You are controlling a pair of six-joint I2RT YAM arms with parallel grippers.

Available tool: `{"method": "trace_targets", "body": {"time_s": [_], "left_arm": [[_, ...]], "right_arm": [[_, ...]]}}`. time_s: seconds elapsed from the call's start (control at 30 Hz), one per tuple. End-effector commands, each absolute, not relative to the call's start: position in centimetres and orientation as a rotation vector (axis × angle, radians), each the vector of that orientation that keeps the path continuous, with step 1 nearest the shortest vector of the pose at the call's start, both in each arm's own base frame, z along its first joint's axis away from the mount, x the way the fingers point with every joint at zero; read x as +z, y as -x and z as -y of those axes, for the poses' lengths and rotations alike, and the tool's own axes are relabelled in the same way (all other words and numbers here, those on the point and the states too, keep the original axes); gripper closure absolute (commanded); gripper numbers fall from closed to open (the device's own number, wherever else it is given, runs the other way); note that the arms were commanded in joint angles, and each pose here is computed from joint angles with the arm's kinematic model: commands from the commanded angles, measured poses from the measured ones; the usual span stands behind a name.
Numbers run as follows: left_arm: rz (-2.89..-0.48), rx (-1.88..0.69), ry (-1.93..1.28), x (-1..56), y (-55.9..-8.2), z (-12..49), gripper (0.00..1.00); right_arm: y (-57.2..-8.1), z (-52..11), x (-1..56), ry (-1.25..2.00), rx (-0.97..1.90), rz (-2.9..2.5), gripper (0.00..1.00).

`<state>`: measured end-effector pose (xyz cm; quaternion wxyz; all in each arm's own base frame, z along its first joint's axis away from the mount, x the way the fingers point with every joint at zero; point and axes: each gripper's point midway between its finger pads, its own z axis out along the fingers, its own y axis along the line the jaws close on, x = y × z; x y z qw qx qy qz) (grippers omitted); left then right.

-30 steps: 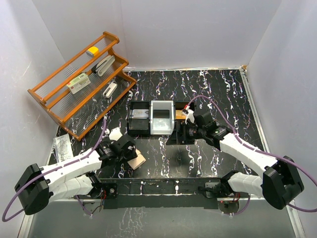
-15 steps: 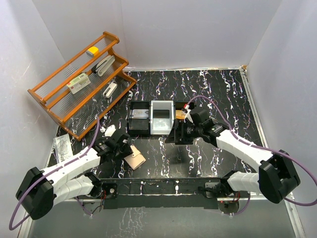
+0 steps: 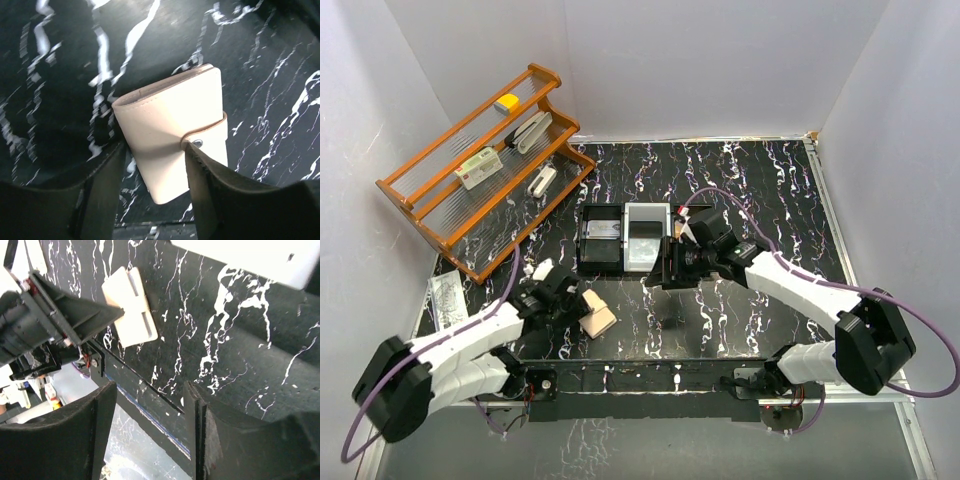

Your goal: Take the credit cards out of the card holder

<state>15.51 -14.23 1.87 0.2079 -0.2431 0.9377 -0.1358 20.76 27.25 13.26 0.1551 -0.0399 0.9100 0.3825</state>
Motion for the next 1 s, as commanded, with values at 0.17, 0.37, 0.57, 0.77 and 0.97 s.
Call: {"method": "trace_targets", "body": {"time_s": [0.17,0.37,0.57,0.77,0.97], "left_arm": [[-2.612,-0.377,0.371,2.6,-19.3,17.1,0.68],[-2.637,-0.636,-0.025,3.9,-19.4,21.8,0.69],[-2.675,-0.811,-0.137,4.4,-18.3,24.3,0.66],[-2.659,-0.767,0.009,5.3,-18.3,23.1,0.53],[-2.678,-0.620,0.133,4.8,-17.8,20.5,0.55]], "right_arm": [[-18.5,-28.5,13.8,0.173,1.002,-2.582,0.51],[-17.5,-31.4,12.9,0.153,0.974,-2.584,0.52],[-18.3,-33.2,11.5,0.057,0.858,-2.599,0.56],[-18.7,-34.4,9.9,0.007,0.735,-2.641,0.60],[-19.0,-35.3,8.4,0.004,0.627,-2.682,0.63]]}}
